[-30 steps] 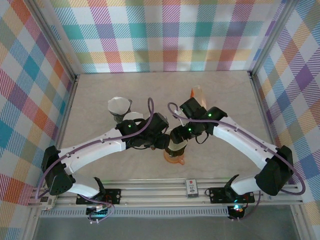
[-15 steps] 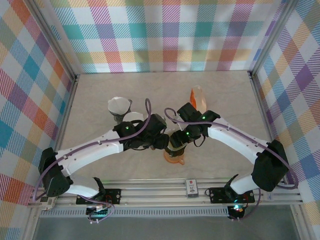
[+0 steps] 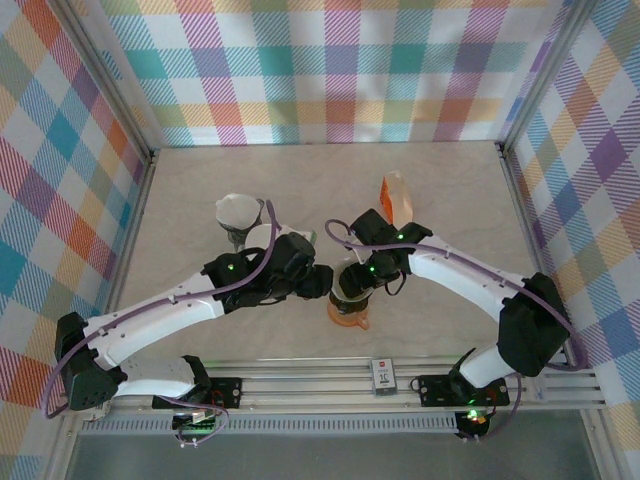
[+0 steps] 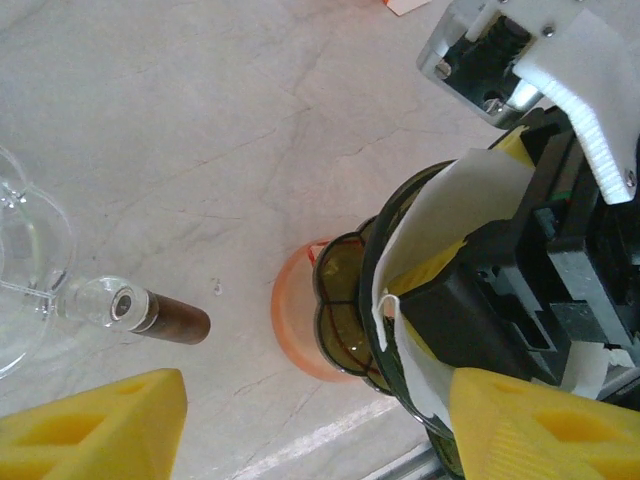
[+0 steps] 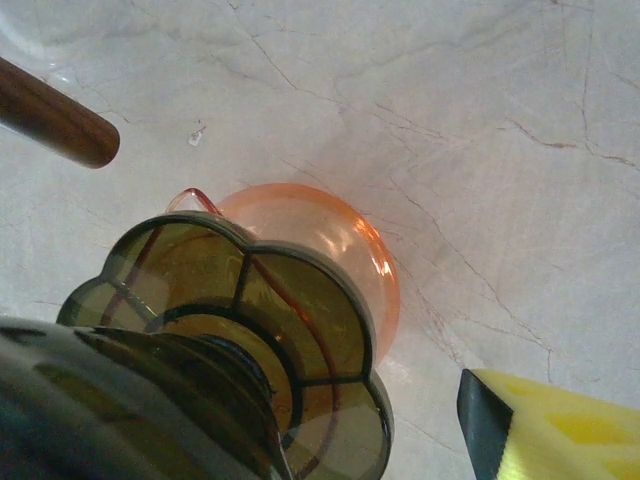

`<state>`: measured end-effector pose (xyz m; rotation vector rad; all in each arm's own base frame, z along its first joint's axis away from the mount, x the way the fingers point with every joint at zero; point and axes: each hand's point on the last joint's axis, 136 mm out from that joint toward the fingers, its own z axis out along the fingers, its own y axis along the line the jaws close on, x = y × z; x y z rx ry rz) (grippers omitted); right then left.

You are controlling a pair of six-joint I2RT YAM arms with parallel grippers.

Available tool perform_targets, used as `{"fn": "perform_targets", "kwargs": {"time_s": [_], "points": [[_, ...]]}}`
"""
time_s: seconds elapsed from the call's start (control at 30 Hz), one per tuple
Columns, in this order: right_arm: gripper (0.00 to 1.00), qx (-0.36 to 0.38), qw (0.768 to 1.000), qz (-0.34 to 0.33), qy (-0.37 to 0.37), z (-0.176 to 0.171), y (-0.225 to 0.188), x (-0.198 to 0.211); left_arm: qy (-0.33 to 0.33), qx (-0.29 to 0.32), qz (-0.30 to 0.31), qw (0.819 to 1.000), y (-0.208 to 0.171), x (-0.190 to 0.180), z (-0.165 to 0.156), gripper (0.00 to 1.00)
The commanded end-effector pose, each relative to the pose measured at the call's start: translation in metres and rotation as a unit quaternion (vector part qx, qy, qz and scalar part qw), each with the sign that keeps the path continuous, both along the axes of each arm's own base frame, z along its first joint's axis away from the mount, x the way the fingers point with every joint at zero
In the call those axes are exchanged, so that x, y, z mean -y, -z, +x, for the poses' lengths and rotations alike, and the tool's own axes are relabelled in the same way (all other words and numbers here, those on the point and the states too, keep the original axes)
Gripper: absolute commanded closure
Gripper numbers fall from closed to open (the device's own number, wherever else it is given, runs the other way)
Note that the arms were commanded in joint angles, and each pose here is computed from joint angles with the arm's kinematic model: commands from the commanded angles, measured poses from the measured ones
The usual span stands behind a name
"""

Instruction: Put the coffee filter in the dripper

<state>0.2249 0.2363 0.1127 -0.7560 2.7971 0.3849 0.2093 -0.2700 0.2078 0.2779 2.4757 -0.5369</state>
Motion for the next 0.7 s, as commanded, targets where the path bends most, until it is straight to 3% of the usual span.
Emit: {"fn": "perform_targets", "kwargs": {"time_s": [0.0,0.37,0.53,0.67], "points": [[0.27,-0.001,1.0,-0.009,0.005,0.0,0.005,0.0,0.0,0.012,-0.02,1.0,-0.004,0.006,0.0,0.26],[0.26,0.002,1.0,-0.01,0.009,0.002,0.003,0.0,-0.011,-0.003,-0.011,1.0,0.011,0.007,0.007,0.16],[0.26,0.0,1.0,-0.01,0.01,0.002,0.003,-0.001,-0.016,-0.019,0.0,1.0,0.022,0.006,0.009,0.18],[0.26,0.001,1.0,-0.009,0.011,0.002,0.003,-0.001,-0.026,-0.023,0.007,0.999,0.024,0.001,0.01,0.3]]}}
